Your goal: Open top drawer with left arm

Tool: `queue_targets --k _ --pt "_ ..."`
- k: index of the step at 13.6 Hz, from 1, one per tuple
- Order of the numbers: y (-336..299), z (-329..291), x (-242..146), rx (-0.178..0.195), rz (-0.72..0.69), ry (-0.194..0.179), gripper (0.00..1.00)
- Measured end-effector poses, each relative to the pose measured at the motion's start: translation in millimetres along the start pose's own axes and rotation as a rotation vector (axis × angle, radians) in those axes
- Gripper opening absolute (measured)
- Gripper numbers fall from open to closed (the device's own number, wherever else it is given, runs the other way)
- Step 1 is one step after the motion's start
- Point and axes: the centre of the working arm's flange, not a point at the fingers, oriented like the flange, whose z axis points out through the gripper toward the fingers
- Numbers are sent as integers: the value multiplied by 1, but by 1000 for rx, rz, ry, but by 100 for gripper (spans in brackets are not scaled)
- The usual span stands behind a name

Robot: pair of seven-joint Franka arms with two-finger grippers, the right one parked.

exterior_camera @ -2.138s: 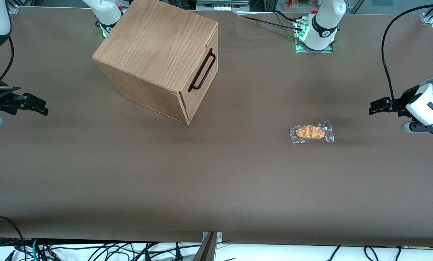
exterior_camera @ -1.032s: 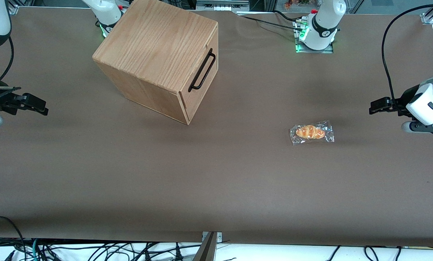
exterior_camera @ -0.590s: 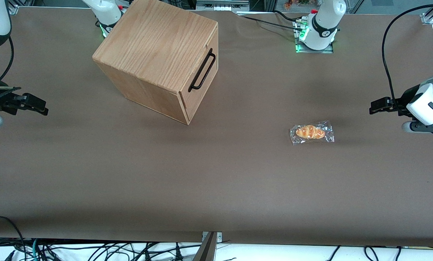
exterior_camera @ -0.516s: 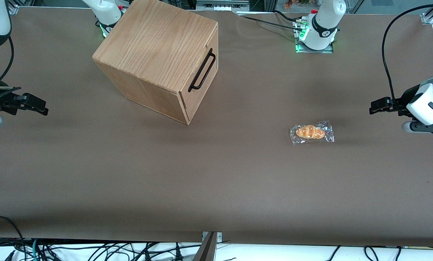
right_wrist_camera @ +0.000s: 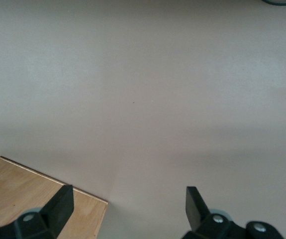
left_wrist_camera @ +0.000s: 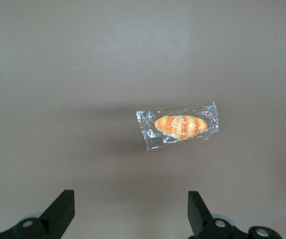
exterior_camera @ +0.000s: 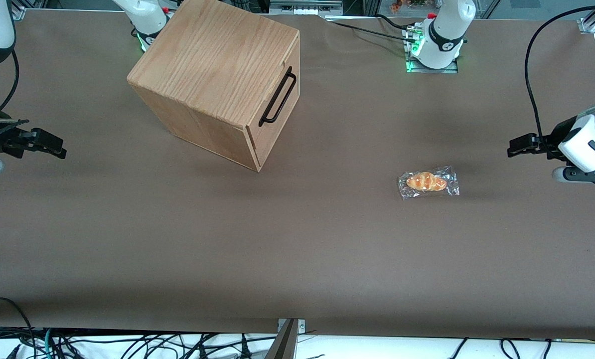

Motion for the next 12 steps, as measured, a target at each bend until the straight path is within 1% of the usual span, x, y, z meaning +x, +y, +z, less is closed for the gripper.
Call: queue_targets --k 6,9,12 --pt "16 1 1 1 29 -2 100" --pt "41 1 0 0 67 -6 100" --pt "71 2 -1 -5 76 -12 100"
